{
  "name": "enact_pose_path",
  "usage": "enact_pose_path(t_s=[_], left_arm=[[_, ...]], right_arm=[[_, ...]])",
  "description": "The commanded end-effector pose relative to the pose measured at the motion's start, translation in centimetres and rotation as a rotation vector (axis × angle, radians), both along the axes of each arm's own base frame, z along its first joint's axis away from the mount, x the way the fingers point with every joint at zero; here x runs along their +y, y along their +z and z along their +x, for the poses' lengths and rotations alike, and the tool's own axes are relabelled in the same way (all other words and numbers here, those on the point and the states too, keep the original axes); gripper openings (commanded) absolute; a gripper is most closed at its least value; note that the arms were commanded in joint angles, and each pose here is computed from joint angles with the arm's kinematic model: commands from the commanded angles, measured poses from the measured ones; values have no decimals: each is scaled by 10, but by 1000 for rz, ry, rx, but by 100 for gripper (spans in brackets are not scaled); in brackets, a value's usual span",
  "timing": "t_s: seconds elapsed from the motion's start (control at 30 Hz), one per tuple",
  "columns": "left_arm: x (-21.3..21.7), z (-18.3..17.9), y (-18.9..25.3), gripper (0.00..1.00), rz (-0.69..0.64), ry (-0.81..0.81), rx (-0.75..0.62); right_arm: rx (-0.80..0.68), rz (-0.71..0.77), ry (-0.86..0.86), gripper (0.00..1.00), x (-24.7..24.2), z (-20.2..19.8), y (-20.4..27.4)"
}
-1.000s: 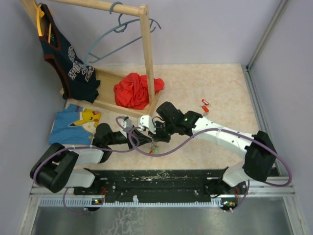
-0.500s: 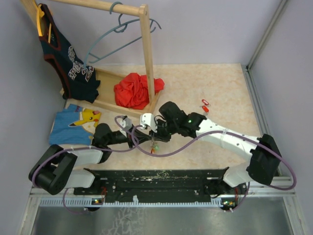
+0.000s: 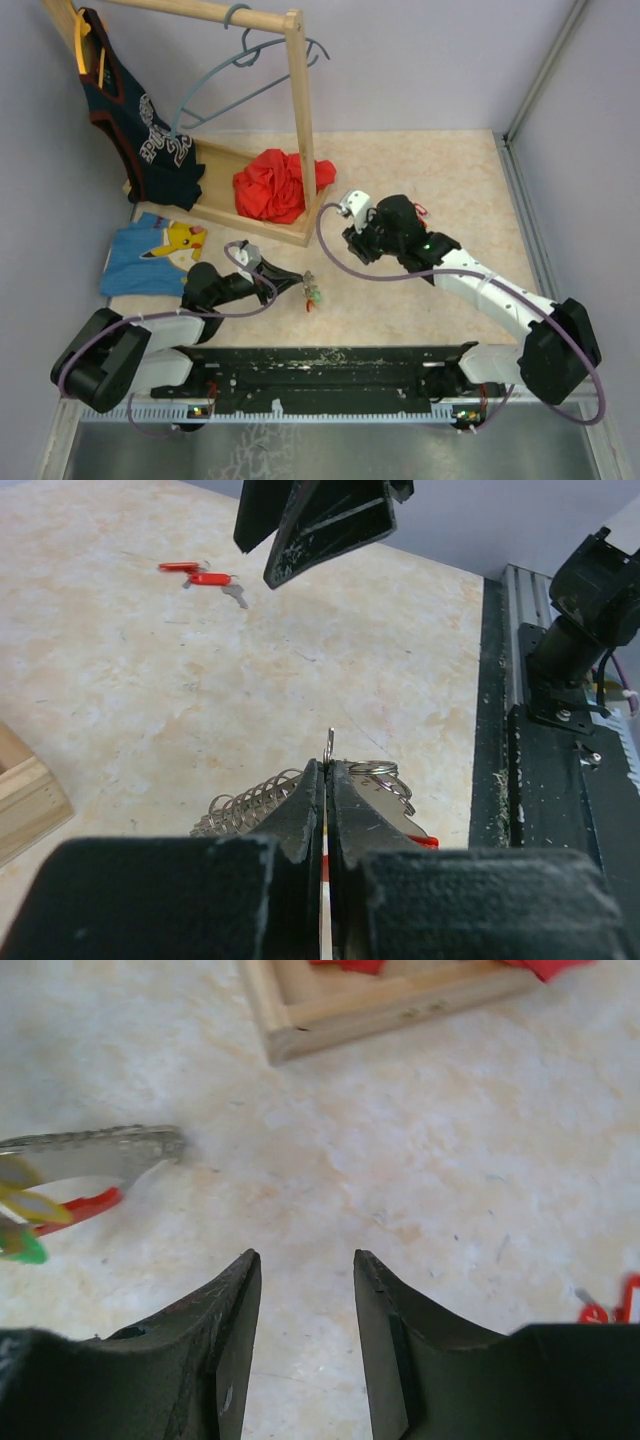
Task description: Put the keys on the keyring
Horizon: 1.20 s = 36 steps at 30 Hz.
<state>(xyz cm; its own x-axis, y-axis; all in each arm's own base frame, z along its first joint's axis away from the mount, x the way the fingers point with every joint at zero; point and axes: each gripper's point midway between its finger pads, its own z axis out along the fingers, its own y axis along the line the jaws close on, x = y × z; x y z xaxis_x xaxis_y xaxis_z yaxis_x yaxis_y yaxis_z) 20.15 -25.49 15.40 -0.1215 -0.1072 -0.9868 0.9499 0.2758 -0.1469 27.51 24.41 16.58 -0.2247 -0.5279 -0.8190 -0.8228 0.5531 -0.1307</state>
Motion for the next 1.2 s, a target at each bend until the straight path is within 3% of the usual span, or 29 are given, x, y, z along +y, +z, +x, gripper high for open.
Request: enact_pose_path(t_s=[0.0,0.3,0.47,0.7,1.17], left_arm=[[14,7,13,0,-62,112,-51],[24,13,11,0,-47,186,-53],[26,14,11,1,-40,198,-58],[25,15,9,1,-30,191,-50],[24,15,7,1,-19,191,-46]], right_arm=[[-41,82,-287,43,-35,50,6],[69,64,-728,42,-139,112,-55],[137,96,-871,41,-181,129,-77],[234,125,-950,37,-205,138,-104],[283,156,-968,33,-214,155,-126]])
